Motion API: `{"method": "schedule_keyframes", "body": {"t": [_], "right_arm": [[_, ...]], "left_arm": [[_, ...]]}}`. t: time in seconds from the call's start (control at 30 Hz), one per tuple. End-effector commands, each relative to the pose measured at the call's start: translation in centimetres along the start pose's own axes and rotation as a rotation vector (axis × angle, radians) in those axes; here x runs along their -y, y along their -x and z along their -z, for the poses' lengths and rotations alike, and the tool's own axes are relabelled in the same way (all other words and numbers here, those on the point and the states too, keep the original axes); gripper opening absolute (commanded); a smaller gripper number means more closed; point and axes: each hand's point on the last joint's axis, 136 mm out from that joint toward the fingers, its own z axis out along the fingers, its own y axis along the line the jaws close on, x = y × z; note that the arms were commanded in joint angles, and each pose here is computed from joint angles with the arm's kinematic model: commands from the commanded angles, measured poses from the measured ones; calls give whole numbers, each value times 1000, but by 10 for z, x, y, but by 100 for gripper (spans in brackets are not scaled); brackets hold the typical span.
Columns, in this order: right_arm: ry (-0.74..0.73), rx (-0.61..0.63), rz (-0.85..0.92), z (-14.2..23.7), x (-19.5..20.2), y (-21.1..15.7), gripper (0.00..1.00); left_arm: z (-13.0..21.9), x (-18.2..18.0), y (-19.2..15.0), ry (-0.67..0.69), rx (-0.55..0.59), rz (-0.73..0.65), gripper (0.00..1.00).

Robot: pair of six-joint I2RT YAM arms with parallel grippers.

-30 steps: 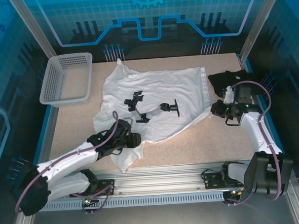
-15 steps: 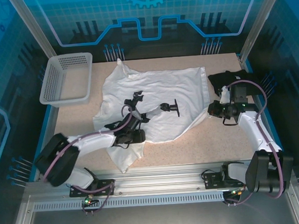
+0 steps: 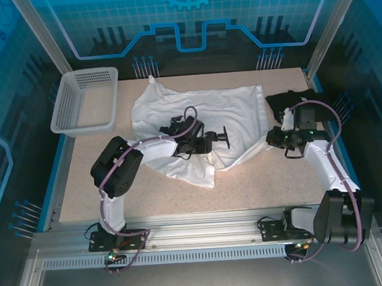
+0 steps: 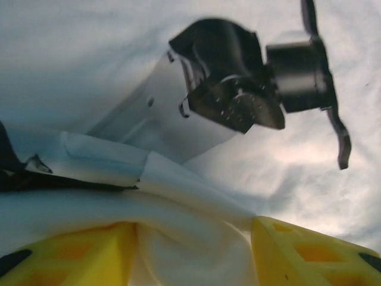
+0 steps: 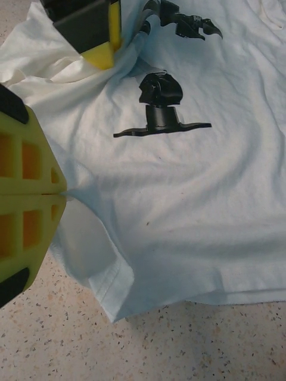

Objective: Fold the inside-out t-shirt

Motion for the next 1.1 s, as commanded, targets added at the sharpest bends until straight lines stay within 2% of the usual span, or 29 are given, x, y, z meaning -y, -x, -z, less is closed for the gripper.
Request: {"method": "schedule_keyframes", "body": {"t": [0.0,0.1,0.2,0.4,0.67,1.07], "right_arm": [[-4,29,21,9,-4,7,0],[-6,25,21,8,-2,3,0],[-7,20,23,6,-1,1,0],[-7,15,20,5,1,1,0],[9,-2,16,3,0,-2,0],[8,-8,11,1,2,-3,0]], "left_arm": [[32,13,7,-34,11,-60,56],[64,19,-13,-12,60,-137,58],[82,18,-54,42,56,-231,58],[81,25,-134,66,-39,-344,55],[67,46,-143,91,-51,-471,52],[55,56,-157,84,-111,-538,50]]}}
